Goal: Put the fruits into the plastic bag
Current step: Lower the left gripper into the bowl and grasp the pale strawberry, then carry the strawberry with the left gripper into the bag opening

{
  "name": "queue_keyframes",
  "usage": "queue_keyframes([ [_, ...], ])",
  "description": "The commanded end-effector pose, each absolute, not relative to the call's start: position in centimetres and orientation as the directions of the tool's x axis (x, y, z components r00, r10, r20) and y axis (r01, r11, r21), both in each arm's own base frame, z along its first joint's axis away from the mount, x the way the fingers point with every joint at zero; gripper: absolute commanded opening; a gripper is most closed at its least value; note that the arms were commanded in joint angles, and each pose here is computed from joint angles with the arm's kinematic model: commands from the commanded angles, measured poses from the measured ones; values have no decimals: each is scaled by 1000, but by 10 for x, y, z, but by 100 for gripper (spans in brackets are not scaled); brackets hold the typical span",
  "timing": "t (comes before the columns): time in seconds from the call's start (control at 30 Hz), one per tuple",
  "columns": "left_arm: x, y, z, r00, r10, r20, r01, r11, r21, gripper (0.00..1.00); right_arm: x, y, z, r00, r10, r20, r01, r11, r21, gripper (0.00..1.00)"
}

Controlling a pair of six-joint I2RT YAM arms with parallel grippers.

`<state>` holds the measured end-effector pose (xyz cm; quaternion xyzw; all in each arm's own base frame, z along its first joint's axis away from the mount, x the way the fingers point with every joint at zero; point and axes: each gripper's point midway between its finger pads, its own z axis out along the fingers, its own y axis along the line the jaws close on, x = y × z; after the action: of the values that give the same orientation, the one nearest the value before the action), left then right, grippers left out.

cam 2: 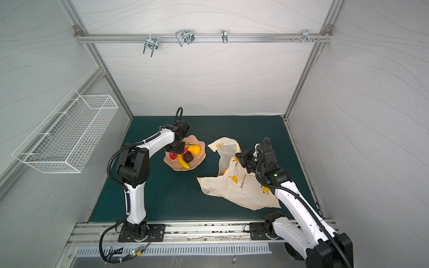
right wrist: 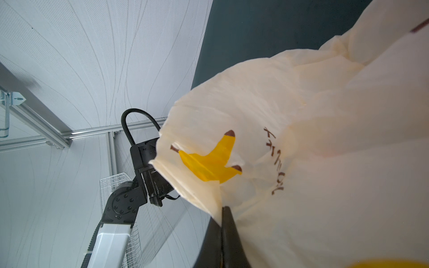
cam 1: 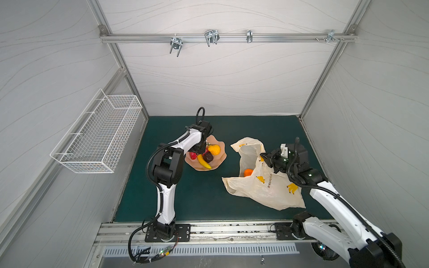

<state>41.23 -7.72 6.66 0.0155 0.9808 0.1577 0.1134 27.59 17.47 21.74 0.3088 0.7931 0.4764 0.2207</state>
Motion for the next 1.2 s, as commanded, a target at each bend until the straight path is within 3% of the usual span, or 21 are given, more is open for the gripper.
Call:
queue_keyframes([
  [0.0, 412, -79, 90, -959, 33, -280, -44, 963, 265, 38, 279, 174, 232, -706, 704, -71, 256, 348, 902, 0],
  [0.47, 412, -93, 142, -925, 12, -381, -44, 990, 137, 32, 280, 174, 231, -707, 704, -64, 258, 341, 904, 0],
  [0.9, 391, -132, 163, -921, -6, -389, 47, 991, -127, 29, 280, 173, 231, -707, 703, -69, 259, 349, 901, 0],
  [1.17, 360, -166, 170, -927, -35, -375, 113, 924, -365, 29, 280, 173, 229, -708, 703, -71, 260, 352, 899, 0],
])
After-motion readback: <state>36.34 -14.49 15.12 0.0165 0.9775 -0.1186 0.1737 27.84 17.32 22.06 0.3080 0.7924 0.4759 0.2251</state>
